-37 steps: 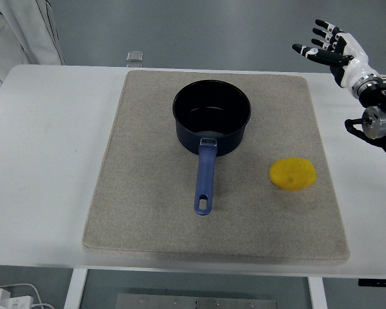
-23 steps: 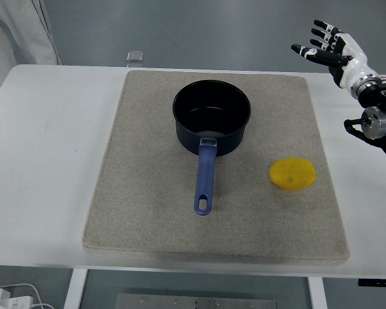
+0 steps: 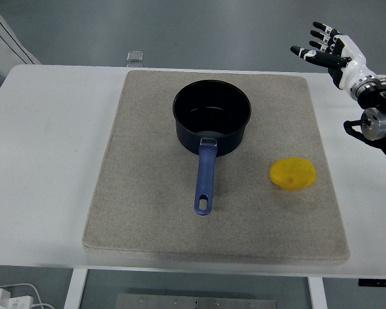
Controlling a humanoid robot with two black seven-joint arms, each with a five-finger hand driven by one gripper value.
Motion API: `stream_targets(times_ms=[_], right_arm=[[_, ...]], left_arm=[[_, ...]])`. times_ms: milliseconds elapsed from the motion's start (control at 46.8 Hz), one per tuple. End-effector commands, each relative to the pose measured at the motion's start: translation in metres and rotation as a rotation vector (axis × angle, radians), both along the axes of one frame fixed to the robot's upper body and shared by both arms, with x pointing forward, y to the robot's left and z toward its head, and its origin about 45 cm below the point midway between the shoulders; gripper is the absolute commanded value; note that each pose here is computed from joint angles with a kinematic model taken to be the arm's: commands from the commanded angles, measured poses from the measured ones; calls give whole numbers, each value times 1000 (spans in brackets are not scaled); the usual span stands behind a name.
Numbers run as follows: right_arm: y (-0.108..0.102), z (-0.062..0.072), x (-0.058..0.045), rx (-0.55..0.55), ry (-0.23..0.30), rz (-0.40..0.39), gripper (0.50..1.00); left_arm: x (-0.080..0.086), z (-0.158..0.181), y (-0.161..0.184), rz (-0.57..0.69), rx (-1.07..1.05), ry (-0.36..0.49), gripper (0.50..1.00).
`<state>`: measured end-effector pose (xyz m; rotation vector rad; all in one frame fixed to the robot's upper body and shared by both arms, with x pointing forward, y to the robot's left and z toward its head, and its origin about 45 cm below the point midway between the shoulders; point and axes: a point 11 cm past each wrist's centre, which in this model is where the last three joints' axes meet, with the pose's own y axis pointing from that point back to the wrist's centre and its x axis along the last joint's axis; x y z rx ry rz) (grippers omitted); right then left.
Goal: Put the potato in the blue pot
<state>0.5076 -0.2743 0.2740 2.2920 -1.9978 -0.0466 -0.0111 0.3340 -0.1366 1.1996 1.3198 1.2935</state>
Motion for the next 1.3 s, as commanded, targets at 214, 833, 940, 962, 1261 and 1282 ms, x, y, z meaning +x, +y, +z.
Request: stream_targets(times_ms=[214,833,940,962,1261,1282], right_arm=[[6,-1,0,13,3,14,938],[3,1,-2,21,-60,-17,936],[-5,2,-1,-10,-79,-102,936],[-7,1,-1,-14,-77,-114,936],[18,14,-7,-14,-108,-27,936],[19,17,-8,-13,-114,-19,936]], left_arm=[[1,0,0,-1,0,-1,1000],[0,0,0,-1,1,0,1000],[0,0,0,-1,1,0,1000],[0,0,0,-1,0,0,1000],[0,0,0,-1,1,0,1000],[0,0,0,-2,0,0,1000]])
